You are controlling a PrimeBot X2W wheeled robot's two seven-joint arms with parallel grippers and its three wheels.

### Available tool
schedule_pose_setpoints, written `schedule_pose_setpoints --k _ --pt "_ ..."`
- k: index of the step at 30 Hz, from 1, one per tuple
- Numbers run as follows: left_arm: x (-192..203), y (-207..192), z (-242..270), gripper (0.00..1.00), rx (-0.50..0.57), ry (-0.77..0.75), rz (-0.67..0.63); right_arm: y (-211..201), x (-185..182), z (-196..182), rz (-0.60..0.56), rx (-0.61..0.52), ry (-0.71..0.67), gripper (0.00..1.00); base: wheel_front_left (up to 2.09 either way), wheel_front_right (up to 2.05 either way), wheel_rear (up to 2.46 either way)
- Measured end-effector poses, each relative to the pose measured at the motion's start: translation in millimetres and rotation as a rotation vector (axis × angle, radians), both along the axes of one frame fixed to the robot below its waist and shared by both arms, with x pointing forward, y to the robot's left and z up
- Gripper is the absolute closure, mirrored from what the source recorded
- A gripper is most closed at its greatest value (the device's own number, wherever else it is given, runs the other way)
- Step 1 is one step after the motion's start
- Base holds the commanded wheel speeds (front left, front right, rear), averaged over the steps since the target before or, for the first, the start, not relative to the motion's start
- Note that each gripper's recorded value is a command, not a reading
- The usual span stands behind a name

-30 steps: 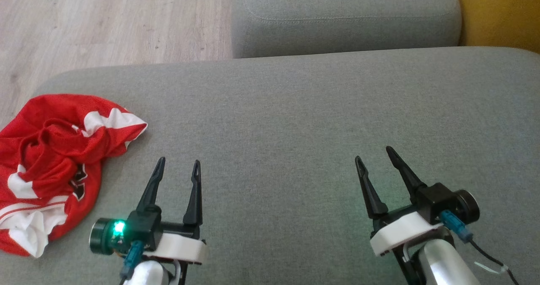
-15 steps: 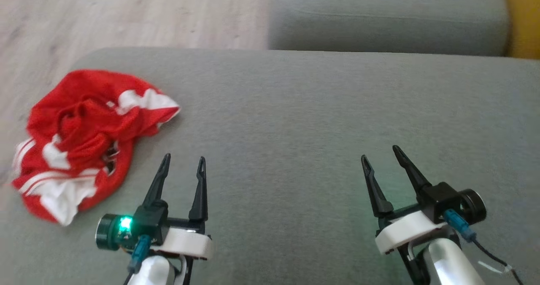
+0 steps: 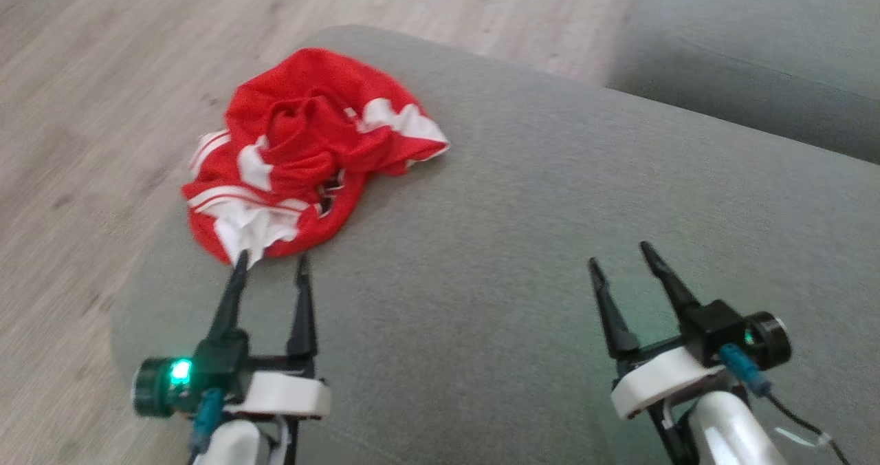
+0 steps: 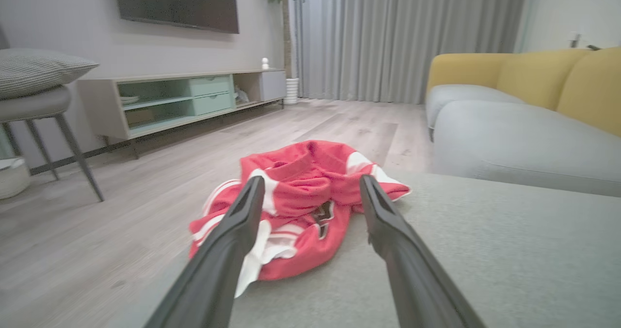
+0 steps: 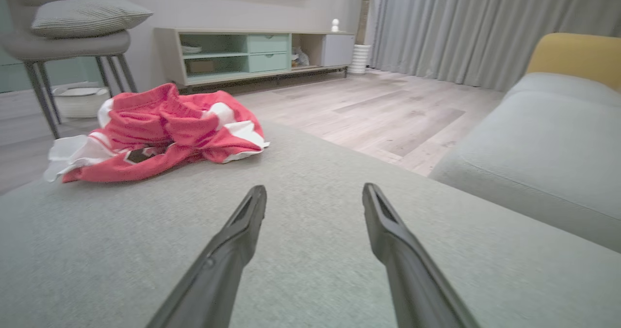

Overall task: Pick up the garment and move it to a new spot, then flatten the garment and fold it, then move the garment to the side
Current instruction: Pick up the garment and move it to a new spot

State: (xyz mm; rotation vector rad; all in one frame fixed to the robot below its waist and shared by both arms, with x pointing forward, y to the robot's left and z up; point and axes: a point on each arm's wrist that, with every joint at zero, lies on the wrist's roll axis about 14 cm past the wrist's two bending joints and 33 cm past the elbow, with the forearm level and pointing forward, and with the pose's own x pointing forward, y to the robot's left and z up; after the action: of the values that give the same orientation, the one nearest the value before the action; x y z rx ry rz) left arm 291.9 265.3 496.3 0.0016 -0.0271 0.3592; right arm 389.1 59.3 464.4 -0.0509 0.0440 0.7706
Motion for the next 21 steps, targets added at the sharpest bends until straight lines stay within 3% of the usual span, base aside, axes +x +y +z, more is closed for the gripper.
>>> schedule_pose_setpoints --k 5,11,16,21 --pt "-27 33 -9 0.0 -0.004 0.035 0.127 29 -7 -13 0.095 -0.021 0.02 0.0 0.0 0.0 0.0" --pt "-16 50 5 0.0 0.035 0.017 0.151 35 11 -24 0.113 -0.04 0.015 0.0 0.0 0.0 0.0" --pt "35 57 52 0.0 0.179 -0.063 0.108 18 38 -43 0.095 -0.085 0.002 0.0 0.0 0.0 0.0" --pt "98 62 80 0.0 0.247 -0.101 0.03 4 60 -64 0.082 -0.121 0.0 0.0 0.0 0.0 0.0"
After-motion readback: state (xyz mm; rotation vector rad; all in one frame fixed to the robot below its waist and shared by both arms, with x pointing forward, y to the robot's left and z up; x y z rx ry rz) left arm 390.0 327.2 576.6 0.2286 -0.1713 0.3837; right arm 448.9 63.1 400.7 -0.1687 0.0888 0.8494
